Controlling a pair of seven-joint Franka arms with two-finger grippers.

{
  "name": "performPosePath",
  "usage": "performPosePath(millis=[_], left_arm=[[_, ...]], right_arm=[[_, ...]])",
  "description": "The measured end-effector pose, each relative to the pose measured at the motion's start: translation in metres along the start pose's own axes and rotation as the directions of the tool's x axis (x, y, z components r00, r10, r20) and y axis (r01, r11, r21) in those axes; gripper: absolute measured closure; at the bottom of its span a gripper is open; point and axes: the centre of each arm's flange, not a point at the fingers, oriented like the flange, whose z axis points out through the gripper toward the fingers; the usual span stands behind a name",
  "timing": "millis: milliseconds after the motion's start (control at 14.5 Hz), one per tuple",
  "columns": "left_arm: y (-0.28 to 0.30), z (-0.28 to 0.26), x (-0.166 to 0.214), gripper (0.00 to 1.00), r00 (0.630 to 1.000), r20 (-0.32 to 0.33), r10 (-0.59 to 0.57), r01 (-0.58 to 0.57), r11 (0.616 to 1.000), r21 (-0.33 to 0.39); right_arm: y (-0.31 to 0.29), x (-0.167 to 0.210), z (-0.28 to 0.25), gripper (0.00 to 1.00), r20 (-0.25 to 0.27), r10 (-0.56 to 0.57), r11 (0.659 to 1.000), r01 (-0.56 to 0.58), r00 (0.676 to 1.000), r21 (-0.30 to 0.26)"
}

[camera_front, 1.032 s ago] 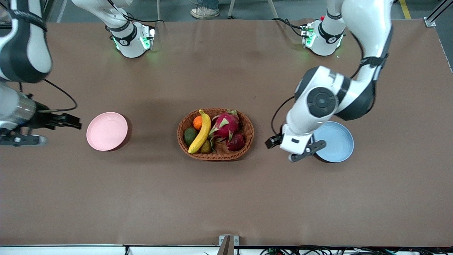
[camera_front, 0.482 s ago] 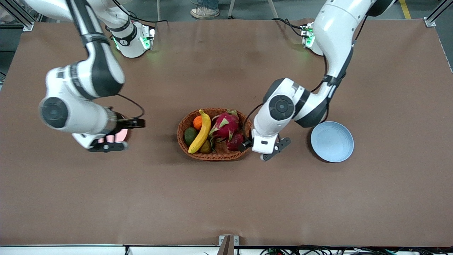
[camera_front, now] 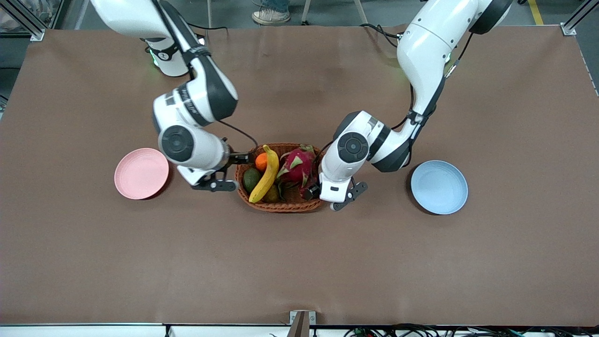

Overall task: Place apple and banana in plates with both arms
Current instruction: 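Reach the left gripper to the red apple while the right gripper reaches the banana, then grasp the apple with the left gripper while the right gripper grasps the banana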

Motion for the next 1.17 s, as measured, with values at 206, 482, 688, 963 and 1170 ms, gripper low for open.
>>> performPosePath(millis=[206, 482, 688, 963, 1170], left_arm=[[0.002, 0.006, -0.004, 0.0, 1.0, 0.006, -0.031, 0.031, 0.999, -0.014], [0.005, 0.017, -0.018, 0.0, 0.999, 0.013, -0.05, 0.051, 0.998, -0.022], [0.005, 0.027, -0.025, 0.0, 0.999, 0.019, -0.043, 0.043, 0.999, -0.011], [0.003, 0.037, -0.023, 0.03, 0.999, 0.02, -0.046, 0.046, 0.999, -0.011], [0.006, 0.035, -0.028, 0.16, 0.999, 0.021, -0.04, 0.04, 0.999, -0.018]], right_arm=[[-0.022, -0.007, 0.025, 0.23, 0.055, 0.009, 0.999, -0.011, 0.998, 0.041], [-0.028, -0.006, 0.033, 0.28, 0.073, 0.025, 0.996, -0.03, 0.997, 0.081], [-0.034, -0.012, 0.036, 0.36, 0.078, 0.013, 0.997, -0.019, 0.997, 0.076], [-0.035, -0.016, 0.044, 0.42, 0.094, 0.014, 0.998, -0.02, 0.995, 0.063], [-0.037, -0.018, 0.046, 0.42, 0.097, 0.026, 0.998, -0.032, 0.995, 0.06]])
